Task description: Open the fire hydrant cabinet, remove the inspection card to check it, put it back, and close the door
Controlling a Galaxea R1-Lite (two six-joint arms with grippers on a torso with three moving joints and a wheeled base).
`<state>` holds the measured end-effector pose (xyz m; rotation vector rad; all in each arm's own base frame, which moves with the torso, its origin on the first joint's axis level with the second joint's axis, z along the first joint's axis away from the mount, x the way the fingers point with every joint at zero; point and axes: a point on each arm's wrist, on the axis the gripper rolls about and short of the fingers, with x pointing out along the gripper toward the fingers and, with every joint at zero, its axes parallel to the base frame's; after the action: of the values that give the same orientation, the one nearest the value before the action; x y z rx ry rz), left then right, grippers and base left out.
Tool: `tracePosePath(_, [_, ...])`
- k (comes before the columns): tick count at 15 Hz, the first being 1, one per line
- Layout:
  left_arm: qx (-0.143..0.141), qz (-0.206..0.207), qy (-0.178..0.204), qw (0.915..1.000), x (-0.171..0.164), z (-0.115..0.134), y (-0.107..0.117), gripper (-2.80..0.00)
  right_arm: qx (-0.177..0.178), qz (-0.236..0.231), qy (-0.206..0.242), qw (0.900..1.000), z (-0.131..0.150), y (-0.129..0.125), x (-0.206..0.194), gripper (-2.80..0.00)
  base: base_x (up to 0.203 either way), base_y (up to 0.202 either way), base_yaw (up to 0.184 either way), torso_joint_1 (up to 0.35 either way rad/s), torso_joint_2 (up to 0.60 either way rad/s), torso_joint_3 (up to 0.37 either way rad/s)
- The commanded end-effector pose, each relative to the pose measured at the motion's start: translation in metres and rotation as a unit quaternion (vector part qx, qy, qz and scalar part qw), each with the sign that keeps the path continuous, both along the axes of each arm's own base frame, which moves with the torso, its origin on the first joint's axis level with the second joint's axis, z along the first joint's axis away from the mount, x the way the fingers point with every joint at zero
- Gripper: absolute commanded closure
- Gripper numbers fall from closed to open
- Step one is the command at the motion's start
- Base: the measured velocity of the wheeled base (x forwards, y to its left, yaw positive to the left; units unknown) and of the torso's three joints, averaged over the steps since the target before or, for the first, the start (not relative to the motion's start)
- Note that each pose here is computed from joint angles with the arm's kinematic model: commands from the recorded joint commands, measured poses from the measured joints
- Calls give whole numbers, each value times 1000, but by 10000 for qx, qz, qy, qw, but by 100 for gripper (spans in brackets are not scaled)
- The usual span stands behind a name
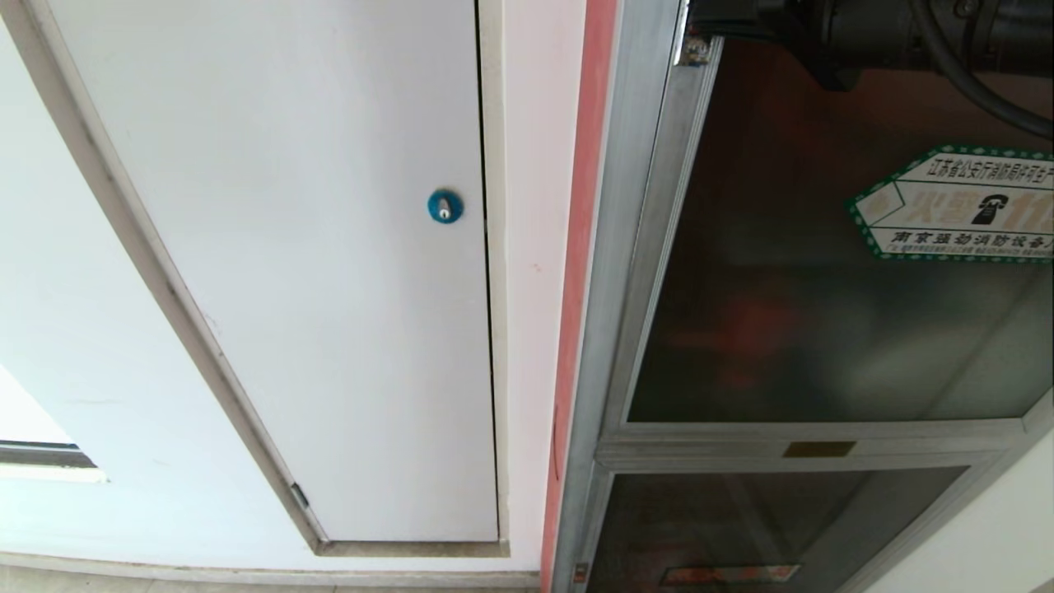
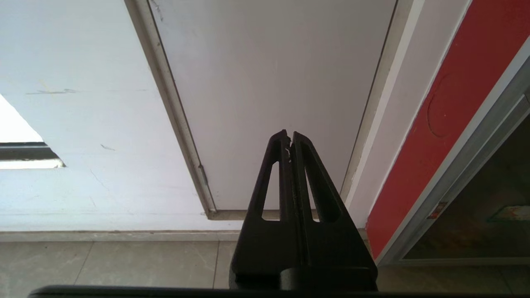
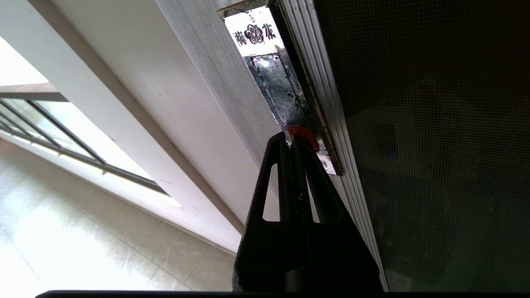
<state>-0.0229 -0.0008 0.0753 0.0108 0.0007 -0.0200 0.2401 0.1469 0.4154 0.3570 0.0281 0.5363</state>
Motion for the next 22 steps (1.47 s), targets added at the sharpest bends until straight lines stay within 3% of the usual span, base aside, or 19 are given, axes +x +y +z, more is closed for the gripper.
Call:
tracePosePath(1, [-1,0,3,10000,0,0,0,0,-6,-22,27,10000,-2,1,3,0,0,0,0,0,0,0])
tracePosePath(16, [-1,0,3,10000,0,0,0,0,-1,-295,73,9995,-6,-9,13,0,0,0,0,0,0,0])
tracePosePath(22, [-1,0,3,10000,0,0,0,0,39,-108,-23,9999,1,-14,-7,0,0,0,0,0,0,0])
